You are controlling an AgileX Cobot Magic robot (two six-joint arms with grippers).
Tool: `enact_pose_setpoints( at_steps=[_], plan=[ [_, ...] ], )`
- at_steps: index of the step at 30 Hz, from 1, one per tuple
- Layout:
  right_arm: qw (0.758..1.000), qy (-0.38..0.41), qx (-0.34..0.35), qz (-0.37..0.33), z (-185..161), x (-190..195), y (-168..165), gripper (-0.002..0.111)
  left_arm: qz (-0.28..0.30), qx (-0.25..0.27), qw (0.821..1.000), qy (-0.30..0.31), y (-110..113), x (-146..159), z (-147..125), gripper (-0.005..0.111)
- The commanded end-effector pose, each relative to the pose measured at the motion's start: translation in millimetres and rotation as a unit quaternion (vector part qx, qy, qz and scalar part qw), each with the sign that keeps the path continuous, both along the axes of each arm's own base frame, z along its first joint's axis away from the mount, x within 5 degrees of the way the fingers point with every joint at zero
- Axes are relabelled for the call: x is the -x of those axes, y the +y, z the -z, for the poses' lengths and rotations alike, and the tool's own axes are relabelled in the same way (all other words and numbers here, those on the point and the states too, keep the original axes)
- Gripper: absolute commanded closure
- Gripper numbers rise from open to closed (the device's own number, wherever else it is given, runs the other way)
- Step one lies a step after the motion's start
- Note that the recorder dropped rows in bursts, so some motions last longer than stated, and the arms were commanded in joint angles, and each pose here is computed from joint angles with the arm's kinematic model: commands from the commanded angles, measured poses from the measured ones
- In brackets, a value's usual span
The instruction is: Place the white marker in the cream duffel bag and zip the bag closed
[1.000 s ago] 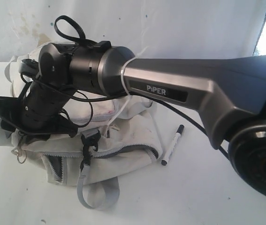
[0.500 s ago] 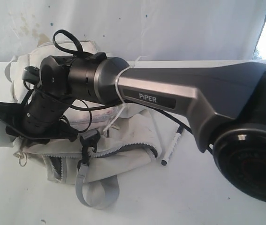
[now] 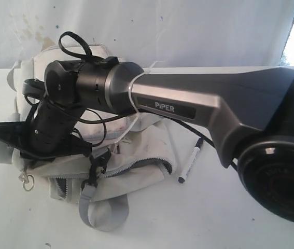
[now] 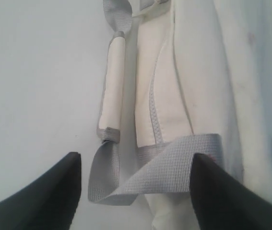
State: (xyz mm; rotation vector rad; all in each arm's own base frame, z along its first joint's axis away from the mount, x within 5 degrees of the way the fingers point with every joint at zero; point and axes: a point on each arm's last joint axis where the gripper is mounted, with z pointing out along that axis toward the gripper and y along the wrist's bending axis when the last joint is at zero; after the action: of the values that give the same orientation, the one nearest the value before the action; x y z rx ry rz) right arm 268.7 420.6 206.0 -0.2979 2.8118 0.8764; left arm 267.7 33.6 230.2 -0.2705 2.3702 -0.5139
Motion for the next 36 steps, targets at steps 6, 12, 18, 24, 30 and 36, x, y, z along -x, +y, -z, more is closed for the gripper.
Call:
enact_pose_setpoints(
  at_steps=[6, 12, 18, 24, 30, 36],
  plan=[
    [0.998, -0.03, 0.009, -0.059, -35.9, 8.0, -13.1, 0.108, 0.031, 0.051, 0.997, 0.044, -10.4, 8.9, 0.0, 0.037],
    [0.996, -0.031, -0.014, -0.084, -41.3, 11.7, -10.6, 0.108, 0.032, 0.12, 0.989, 0.076, -20.0, 16.7, 13.1, 0.037],
    [0.995, -0.029, -0.013, -0.095, -41.1, 13.2, -10.7, 0.108, 0.039, 0.211, 0.973, 0.088, -28.3, 9.7, 25.5, 0.037],
    [0.995, -0.028, -0.013, -0.096, -41.1, 13.4, -10.7, 0.108, 0.063, 0.272, 0.954, 0.107, -34.2, 4.6, 36.9, 0.037],
    [0.995, -0.028, -0.013, -0.096, -41.1, 13.4, -10.7, 0.108, 0.077, 0.311, 0.942, 0.101, -37.3, 0.1, 41.9, 0.04],
    [0.995, -0.029, -0.013, -0.096, -41.1, 13.2, -10.7, 0.108, 0.074, 0.339, 0.931, 0.113, -38.2, -3.2, 50.0, 0.07]
  ],
)
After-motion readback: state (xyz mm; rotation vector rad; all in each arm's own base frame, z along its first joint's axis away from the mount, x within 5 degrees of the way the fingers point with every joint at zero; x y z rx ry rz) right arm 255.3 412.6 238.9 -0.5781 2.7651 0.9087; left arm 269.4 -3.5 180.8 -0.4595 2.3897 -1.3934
